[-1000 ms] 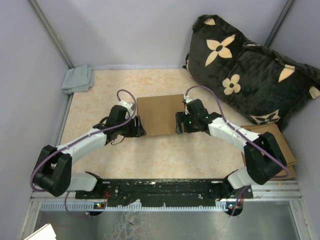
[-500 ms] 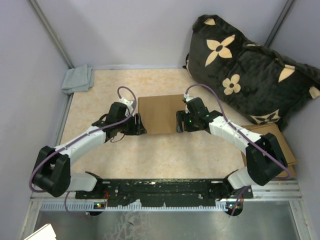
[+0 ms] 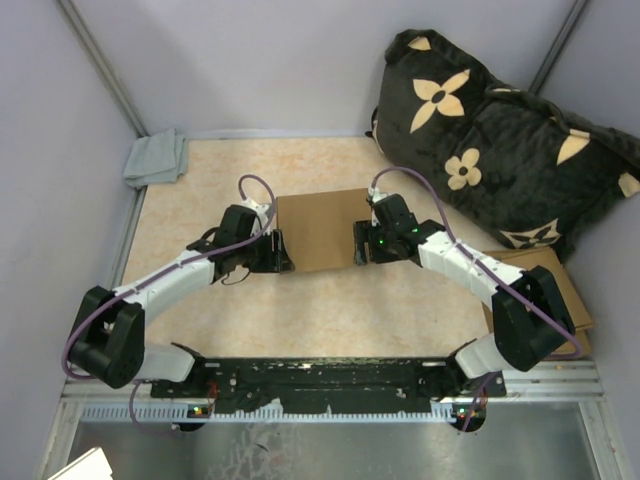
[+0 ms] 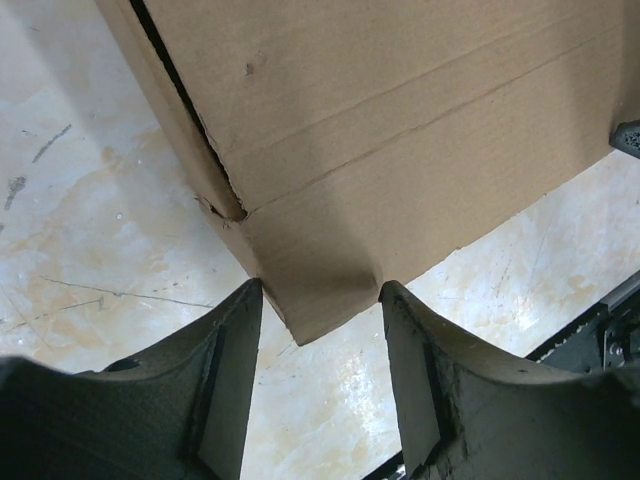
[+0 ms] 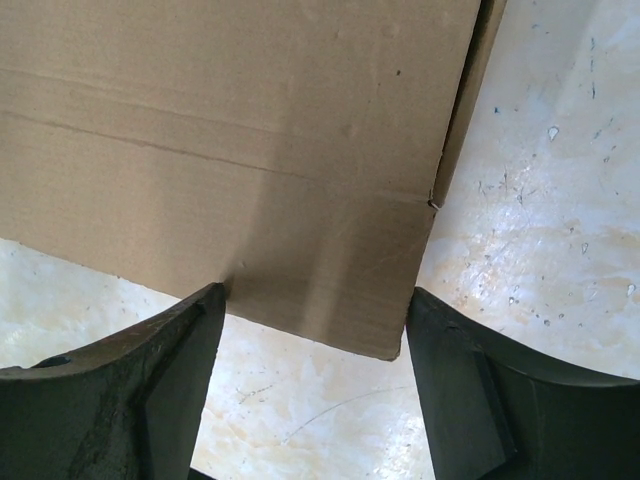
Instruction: Fold the paper box
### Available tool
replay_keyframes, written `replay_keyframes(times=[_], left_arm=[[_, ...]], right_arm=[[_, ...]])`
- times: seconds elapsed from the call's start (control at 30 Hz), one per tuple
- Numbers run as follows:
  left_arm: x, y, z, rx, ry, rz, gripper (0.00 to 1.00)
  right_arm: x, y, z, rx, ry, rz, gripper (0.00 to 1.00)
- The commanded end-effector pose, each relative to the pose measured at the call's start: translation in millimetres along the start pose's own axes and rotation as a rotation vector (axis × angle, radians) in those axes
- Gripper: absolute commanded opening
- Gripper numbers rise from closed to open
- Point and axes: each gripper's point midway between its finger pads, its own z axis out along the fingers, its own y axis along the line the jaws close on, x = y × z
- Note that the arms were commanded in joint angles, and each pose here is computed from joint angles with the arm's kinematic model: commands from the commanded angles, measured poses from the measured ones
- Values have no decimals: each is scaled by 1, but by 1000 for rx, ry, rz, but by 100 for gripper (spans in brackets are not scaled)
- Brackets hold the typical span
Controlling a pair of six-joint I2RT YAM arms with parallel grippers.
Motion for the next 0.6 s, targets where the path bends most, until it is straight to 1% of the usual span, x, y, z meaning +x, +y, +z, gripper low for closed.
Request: replay_keyframes(times=[0.0,0.17,0.57], left_arm=[[-12,-24,-6,91,-10,3,57],[-18,-31,-13,114,-28,6,56],[-19,-36,-18,150,-11,-27,56]], right_arm=[[-29,24,-18,-89,-80,-19,72],[-35,28,-29,-100,-97,-12,72],[-36,26,-38,-85,-99,-10,72]])
